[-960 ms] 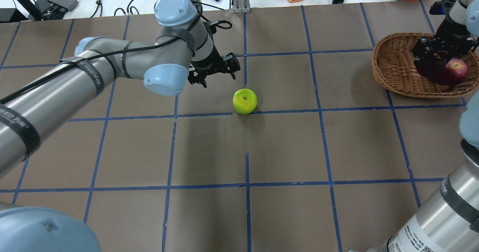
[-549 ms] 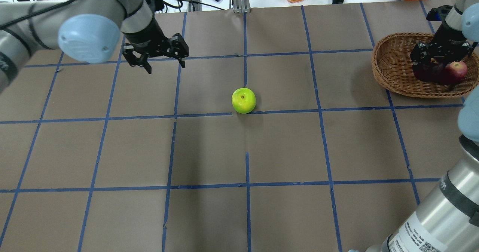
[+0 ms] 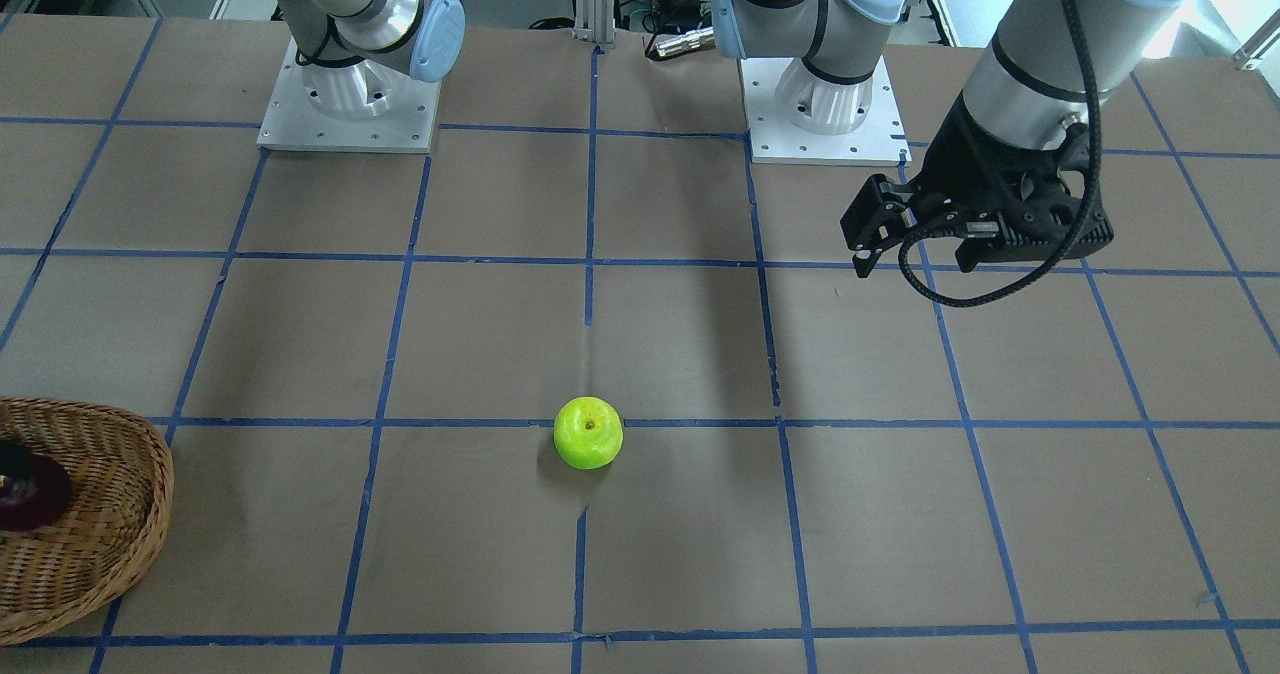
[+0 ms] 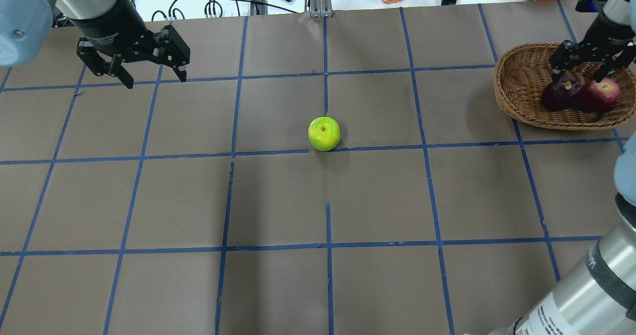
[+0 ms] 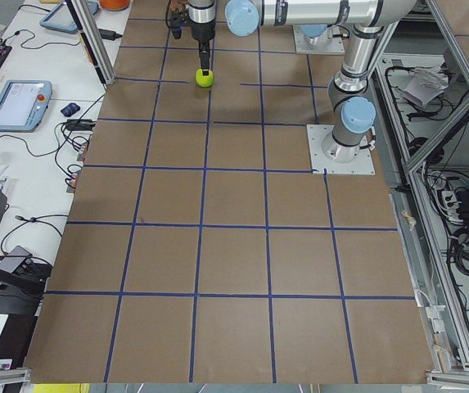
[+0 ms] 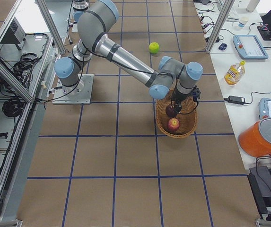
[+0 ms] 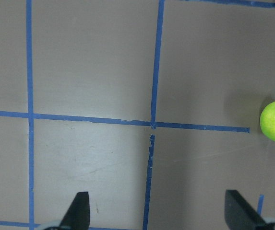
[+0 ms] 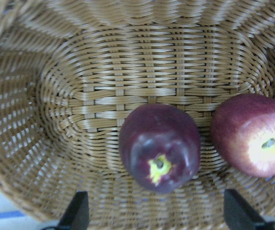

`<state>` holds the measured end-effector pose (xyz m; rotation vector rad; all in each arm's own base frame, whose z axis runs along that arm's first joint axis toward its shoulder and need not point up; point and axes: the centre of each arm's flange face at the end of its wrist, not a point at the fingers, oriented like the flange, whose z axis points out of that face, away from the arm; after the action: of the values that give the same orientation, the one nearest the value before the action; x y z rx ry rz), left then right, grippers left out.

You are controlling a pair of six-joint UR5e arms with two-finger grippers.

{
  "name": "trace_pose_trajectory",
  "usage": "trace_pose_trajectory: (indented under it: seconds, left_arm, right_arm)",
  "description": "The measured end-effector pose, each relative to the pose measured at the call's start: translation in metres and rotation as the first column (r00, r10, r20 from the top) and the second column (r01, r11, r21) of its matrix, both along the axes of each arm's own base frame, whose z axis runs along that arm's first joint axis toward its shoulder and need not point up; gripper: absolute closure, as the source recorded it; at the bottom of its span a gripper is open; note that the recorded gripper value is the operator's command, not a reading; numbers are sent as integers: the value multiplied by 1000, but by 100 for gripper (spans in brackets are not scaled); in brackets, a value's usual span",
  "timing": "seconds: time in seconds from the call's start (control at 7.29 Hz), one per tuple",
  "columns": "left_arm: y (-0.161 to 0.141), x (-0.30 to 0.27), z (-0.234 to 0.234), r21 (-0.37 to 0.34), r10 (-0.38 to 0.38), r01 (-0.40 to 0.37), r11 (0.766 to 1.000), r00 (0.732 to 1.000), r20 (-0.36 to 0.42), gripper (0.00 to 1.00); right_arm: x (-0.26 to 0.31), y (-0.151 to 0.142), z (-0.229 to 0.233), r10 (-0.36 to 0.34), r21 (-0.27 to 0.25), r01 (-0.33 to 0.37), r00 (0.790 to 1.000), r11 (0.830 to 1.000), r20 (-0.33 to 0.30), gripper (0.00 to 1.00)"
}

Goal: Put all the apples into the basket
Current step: 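Release purple apple in basket with right while left releases green apple, then reach the right gripper to the green apple at center and grasp it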

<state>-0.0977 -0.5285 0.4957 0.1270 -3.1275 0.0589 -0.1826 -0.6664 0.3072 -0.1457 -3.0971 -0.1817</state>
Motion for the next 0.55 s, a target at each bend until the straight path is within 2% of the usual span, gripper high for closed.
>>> trace_pose_trajectory:
  seconds: [0.27,0.55]
  left_arm:
    - [19,-3,21,-33,-12,12,999,1000,3,0]
    - [21,-3,20,-26,-18,18,999,1000,5,0]
  right_arm:
    - [89,4,42,-35,6,35,999,999,3,0]
    - [243,8,51,-129,10,129,990,992,48,0]
